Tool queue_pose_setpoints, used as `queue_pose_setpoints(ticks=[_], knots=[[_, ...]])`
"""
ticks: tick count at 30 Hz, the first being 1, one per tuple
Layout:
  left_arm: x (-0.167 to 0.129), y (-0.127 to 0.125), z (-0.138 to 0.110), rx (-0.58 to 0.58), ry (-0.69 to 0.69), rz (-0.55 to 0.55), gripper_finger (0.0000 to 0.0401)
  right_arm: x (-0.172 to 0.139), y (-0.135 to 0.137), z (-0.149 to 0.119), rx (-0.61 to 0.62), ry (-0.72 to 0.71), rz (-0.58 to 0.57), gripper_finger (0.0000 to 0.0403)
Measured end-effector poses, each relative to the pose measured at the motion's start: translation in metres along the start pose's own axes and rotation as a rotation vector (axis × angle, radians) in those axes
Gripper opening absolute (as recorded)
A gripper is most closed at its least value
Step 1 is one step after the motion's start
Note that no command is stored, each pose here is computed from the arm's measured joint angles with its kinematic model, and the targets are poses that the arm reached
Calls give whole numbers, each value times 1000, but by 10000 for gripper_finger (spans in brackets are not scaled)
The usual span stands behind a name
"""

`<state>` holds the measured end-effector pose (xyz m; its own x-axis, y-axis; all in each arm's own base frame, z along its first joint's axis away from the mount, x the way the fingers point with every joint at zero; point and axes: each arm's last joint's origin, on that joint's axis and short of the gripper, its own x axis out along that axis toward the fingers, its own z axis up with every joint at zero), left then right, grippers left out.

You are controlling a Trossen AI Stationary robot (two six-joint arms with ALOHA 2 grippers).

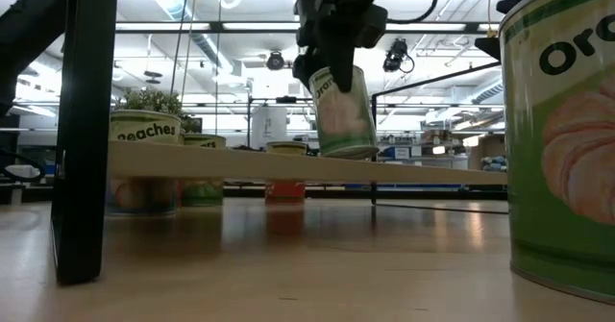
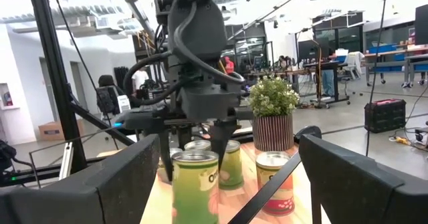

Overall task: Pick and place cans onto a shelf
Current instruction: Put the canned orange on the shelf

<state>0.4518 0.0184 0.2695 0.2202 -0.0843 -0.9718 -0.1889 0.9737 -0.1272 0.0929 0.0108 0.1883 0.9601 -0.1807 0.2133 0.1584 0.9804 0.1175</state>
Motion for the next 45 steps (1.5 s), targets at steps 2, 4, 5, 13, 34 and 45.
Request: queue_pose_setpoints(ticks=[2,4,5,13,34,45], knots=[[6,-2,0,27,-8,16,332,0,0,0,0,0,0,366],[10,-4,-1,19,-5,45,336,0,0,0,0,0,0,366],[11,-4,-1,12,-3,58,339,0,0,0,0,0,0,366],[14,0,-2,14,7,84,352,0,0,1,3,-7,0,366],[14,0,-1,108,1,82,355,0,0,1,3,-7,0,366],[14,-2,1,141,-22,79,355,0,0,1,3,-7,0,366]])
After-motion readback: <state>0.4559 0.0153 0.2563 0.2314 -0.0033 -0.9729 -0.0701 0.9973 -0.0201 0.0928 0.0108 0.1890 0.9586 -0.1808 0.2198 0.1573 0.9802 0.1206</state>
